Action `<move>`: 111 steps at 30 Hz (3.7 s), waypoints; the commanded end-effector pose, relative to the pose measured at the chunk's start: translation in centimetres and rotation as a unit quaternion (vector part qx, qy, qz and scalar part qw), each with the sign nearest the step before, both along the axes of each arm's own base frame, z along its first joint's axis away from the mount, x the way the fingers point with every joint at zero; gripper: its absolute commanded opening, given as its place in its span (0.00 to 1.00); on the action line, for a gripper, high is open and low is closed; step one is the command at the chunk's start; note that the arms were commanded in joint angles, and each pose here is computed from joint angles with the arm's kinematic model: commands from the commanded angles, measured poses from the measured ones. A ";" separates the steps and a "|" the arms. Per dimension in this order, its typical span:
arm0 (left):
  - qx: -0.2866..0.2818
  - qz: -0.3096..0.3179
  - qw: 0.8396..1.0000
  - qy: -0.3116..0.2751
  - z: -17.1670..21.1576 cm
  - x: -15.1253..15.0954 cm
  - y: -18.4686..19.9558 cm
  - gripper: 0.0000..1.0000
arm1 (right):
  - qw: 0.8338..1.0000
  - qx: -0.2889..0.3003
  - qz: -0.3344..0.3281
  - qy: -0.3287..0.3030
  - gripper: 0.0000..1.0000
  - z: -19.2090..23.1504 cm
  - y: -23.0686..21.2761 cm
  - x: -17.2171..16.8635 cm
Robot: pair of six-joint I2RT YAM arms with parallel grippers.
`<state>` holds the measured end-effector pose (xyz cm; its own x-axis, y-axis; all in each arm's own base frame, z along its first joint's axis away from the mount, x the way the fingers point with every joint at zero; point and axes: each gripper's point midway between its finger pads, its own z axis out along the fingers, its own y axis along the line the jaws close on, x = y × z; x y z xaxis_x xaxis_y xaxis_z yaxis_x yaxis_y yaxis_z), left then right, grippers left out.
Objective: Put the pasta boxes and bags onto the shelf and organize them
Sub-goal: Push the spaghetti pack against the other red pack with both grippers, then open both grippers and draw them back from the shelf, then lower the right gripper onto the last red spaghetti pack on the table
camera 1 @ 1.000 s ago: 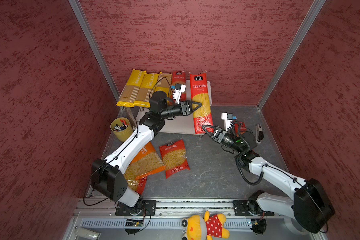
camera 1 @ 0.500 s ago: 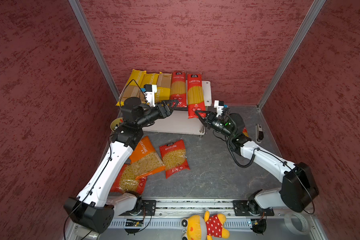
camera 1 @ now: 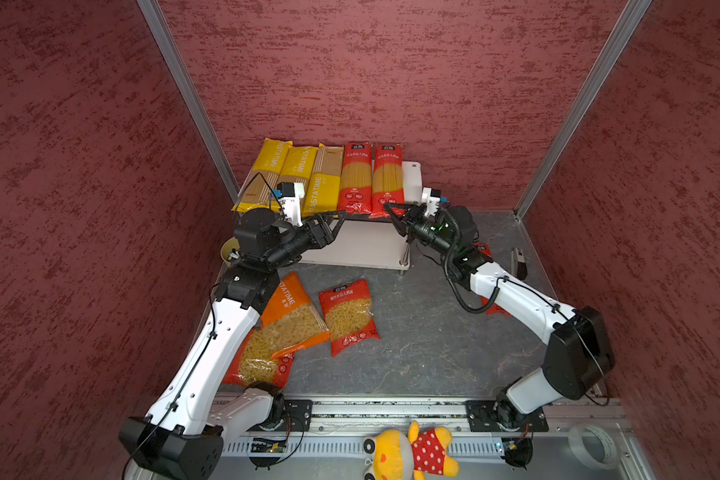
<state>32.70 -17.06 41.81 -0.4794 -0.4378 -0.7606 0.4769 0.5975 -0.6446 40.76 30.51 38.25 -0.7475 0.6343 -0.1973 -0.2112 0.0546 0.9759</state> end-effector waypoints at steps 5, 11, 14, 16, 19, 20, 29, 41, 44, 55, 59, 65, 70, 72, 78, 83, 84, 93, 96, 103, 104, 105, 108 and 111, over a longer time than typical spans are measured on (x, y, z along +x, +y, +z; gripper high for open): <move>-0.001 0.000 1.000 -0.008 0.1 -0.1 0.1 0.63 | 0.999 0.009 0.028 -0.036 0.00 3.4 1.1 -0.1; -0.003 -0.001 1.000 -0.007 0.0 0.1 0.0 0.63 | 0.999 0.006 0.036 -0.030 0.00 3.1 1.4 -0.1; -0.001 -0.002 1.000 -0.006 0.0 0.1 -0.1 0.63 | 0.999 0.006 0.045 -0.030 0.00 3.3 1.7 -0.1; -0.001 0.000 1.000 -0.006 0.0 0.0 0.0 0.63 | 0.998 0.008 0.055 -0.027 0.00 3.4 2.1 -0.1; 0.000 0.003 1.000 -0.008 0.1 0.0 0.1 0.63 | 0.997 0.011 0.070 -0.025 0.00 3.6 2.8 -0.3; 0.000 0.004 1.000 -0.008 0.1 0.0 0.1 0.63 | 0.997 0.011 0.073 -0.024 0.00 3.5 3.0 -0.4; 0.004 0.001 1.000 -0.009 0.2 0.2 -0.2 0.63 | 0.996 0.012 0.089 -0.019 0.00 3.3 4.0 -0.5; 0.007 0.001 1.000 -0.013 0.4 0.3 -0.3 0.63 | 0.993 0.012 0.113 -0.010 0.00 2.9 5.7 -1.0; 0.009 0.002 1.000 -0.013 0.4 0.3 -0.3 0.63 | 0.994 0.011 0.113 -0.011 0.00 3.0 5.5 -1.2; 0.012 -0.005 1.000 -0.015 0.0 0.1 -0.9 0.63 | 0.995 0.004 0.103 -0.009 0.19 2.6 4.4 -1.8; 0.021 -0.004 0.999 -0.028 0.1 -0.4 -1.1 0.63 | 0.996 -0.009 0.086 -0.015 0.41 2.6 3.1 -2.1; 0.062 -0.035 0.993 -0.098 -0.3 -3.0 -4.9 0.63 | 0.997 -0.042 0.062 -0.014 0.51 1.5 -0.1 -2.9; 0.117 -0.061 0.981 -0.139 -4.4 -5.6 -9.8 0.64 | 0.996 -0.075 0.038 -0.005 0.52 -1.4 -4.7 -4.3; 0.136 -0.072 0.978 -0.144 -6.9 -6.6 -11.9 0.65 | 0.996 -0.082 0.035 0.000 0.52 -2.6 -6.5 -4.8; 0.182 -0.111 0.964 -0.156 -13.4 -9.0 -18.0 0.65 | 0.980 -0.197 -0.014 0.040 0.52 -8.6 -12.3 -5.4; 0.221 -0.160 0.950 -0.149 -17.4 -10.3 -22.3 0.66 | 0.947 -0.293 -0.086 0.096 0.50 -15.3 -18.3 -4.5; 0.222 -0.165 0.950 -0.147 -17.8 -10.4 -22.7 0.66 | 0.941 -0.305 -0.099 0.110 0.50 -16.5 -19.4 -4.3; 0.211 -0.188 0.954 -0.097 -21.2 -10.2 -24.9 0.68 | 0.842 -0.441 -0.244 0.190 0.62 -21.5 -29.0 -2.6; 0.201 -0.194 0.957 -0.083 -21.5 -10.1 -25.0 0.68 | 0.817 -0.461 -0.273 0.214 0.64 -22.8 -31.1 -2.2; 0.183 -0.190 0.963 -0.047 -22.3 -9.3 -24.3 0.68 | 0.776 -0.475 -0.324 0.259 0.67 -25.9 -35.7 -1.7; 0.181 -0.189 0.964 -0.046 -22.3 -9.2 -24.2 0.68 | 0.772 -0.476 -0.330 0.262 0.67 -26.2 -36.2 -1.5; 0.180 -0.188 0.965 -0.045 -22.3 -9.1 -24.1 0.68 | 0.768 -0.476 -0.336 0.265 0.67 -26.4 -36.8 -1.3; 0.181 -0.189 0.964 -0.038 -22.7 -9.0 -24.1 0.68 | 0.764 -0.472 -0.341 0.279 0.68 -27.5 -38.5 -0.1; 0.181 -0.189 0.965 -0.031 -23.1 -8.8 -24.0 0.68 | 0.777 -0.455 -0.326 0.287 0.69 -28.7 -38.9 1.4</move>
<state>23.78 -40.84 19.06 -0.4840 0.0674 -0.8725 0.7409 0.5621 -0.3675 40.01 -7.33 8.56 -0.4870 0.7078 -0.5117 0.6263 0.6913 0.3602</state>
